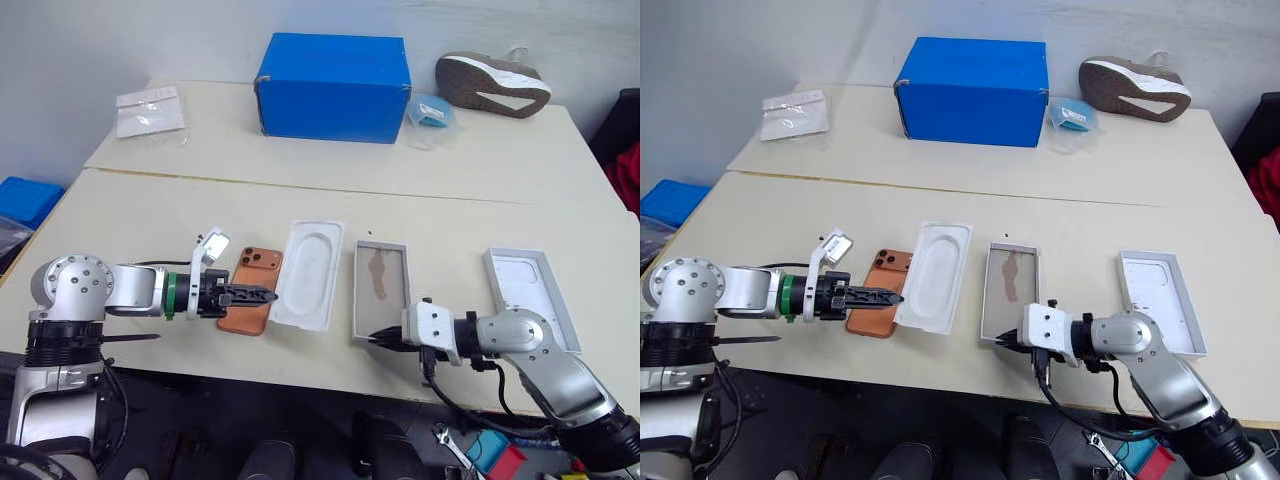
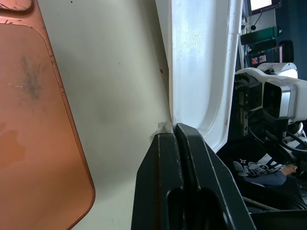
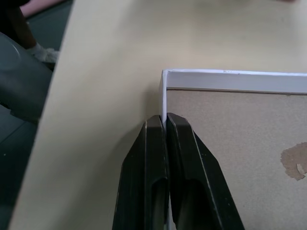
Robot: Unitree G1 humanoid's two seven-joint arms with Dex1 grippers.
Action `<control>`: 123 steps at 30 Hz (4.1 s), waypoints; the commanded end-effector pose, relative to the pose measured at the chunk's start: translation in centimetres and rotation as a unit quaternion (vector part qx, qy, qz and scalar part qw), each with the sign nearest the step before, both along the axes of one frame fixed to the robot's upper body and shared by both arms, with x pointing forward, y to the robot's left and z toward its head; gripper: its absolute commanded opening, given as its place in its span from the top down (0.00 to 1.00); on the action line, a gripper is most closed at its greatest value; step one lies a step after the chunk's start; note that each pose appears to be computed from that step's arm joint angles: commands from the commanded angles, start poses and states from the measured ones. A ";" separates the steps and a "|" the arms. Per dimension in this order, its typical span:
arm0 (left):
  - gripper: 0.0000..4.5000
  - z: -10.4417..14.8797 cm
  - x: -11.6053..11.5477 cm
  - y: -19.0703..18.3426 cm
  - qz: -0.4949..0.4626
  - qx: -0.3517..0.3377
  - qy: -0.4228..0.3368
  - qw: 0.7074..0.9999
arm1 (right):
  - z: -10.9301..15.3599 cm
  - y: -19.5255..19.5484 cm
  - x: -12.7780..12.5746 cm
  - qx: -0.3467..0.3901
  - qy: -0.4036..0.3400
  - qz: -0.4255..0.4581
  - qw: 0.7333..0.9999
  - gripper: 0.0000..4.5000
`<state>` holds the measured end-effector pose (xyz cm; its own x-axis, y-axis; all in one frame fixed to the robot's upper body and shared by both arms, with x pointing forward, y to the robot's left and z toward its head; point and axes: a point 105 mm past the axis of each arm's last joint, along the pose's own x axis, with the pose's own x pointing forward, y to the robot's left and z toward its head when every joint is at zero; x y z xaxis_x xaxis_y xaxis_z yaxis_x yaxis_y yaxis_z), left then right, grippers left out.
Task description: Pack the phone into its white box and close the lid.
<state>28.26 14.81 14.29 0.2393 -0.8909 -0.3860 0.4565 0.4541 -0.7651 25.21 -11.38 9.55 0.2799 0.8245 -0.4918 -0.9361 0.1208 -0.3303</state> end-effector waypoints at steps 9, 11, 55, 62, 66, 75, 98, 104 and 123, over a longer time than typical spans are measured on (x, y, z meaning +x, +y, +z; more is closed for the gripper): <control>1.00 1.4 0.3 -2.6 -0.039 -0.014 -0.028 0.999 | -0.6 -0.3 0.4 -0.038 -0.012 -0.032 0.999 0.99; 1.00 1.5 0.5 -3.0 -0.042 -0.015 -0.028 0.999 | -0.2 0.1 0.1 -0.022 -0.005 -0.029 0.999 0.99; 1.00 -1.2 2.4 -13.1 -0.025 0.018 0.040 0.999 | 8.2 -5.0 -6.8 0.086 0.002 -0.180 0.980 0.01; 1.00 -1.7 1.6 -13.2 -0.032 0.018 0.051 0.998 | 8.1 -4.9 -6.6 0.085 0.003 -0.176 0.981 0.01; 1.00 -1.7 1.6 -13.0 -0.028 0.019 0.054 0.998 | 8.0 -4.8 -6.6 0.086 0.003 -0.174 0.981 0.01; 0.52 -1.2 1.5 -12.5 -0.032 0.017 0.048 0.998 | 7.8 -4.9 -6.5 0.085 0.003 -0.177 0.981 0.00; 1.00 5.6 0.8 -6.6 -0.210 0.003 -0.419 0.883 | 5.2 -2.7 3.4 0.017 -0.012 -0.170 0.985 0.45; 1.00 4.8 0.9 -6.0 -0.218 0.027 -0.445 0.868 | 3.9 -2.0 6.1 -0.054 -0.044 -0.154 0.986 0.94; 1.00 4.2 0.7 -6.2 -0.203 0.026 -0.437 0.876 | 2.5 2.1 8.0 -0.062 -0.061 -0.086 0.992 0.99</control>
